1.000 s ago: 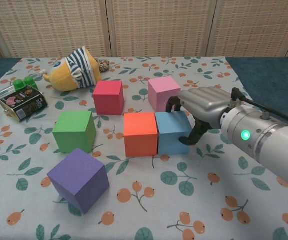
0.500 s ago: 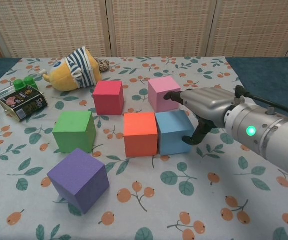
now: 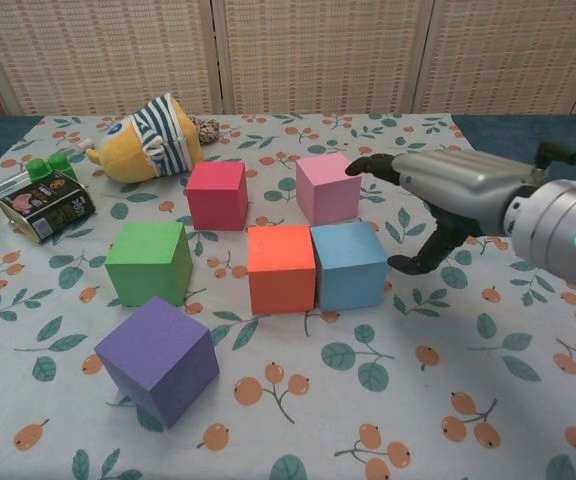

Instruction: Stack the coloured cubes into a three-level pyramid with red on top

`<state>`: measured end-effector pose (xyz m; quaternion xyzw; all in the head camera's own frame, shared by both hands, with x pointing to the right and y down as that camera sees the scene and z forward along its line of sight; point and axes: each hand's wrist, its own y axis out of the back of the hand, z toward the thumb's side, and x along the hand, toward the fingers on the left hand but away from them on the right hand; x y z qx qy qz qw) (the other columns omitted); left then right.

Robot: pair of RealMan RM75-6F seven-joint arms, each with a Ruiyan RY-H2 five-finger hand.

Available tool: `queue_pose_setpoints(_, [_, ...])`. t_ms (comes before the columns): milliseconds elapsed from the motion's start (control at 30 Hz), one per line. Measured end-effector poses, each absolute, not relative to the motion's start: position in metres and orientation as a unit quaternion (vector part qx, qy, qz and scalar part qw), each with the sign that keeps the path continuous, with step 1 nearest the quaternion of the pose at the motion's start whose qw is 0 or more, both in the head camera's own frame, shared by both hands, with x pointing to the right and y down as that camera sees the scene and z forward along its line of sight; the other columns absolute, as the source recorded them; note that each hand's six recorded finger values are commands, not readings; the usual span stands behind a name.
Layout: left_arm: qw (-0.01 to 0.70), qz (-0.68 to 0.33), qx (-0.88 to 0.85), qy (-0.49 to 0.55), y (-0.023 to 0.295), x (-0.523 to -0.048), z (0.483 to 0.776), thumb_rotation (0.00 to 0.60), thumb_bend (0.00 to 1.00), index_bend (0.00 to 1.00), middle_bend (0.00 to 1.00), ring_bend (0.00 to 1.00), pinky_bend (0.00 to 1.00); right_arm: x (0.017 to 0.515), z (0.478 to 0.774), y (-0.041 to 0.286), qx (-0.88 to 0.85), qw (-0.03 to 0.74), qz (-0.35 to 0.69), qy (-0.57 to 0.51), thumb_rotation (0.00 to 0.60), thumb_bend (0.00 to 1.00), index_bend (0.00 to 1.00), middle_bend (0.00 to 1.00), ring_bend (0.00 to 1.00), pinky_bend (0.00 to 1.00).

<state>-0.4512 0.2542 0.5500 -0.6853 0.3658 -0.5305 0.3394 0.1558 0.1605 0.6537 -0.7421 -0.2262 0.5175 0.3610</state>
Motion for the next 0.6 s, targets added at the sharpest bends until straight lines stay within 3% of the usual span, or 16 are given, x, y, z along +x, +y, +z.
queue_pose_setpoints(167, [0.339,-0.497,-0.718,0.349,0.256,-0.433,0.561,0.600,0.37,0.00,0.00,0.00,0.07,0.192,0.630,0.170,-0.741,0.377,0.492,-0.258,0.600,0.23,0.00,0.00,0.00,0.04])
queue_pose_setpoints(467, [0.309,-0.471,-0.784,0.262,0.252,-0.381,0.611,0.600,0.37,0.00,0.01,0.00,0.08,0.326,0.585,0.215,-0.700,0.370,0.478,-0.380,0.600,0.23,0.00,0.00,0.00,0.03])
queue_pose_setpoints(600, [0.301,-0.454,-0.802,0.246,0.236,-0.350,0.624,0.600,0.37,0.00,0.03,0.00,0.08,0.365,0.571,0.232,-0.691,0.379,0.485,-0.378,0.600,0.23,0.00,0.00,0.00,0.03])
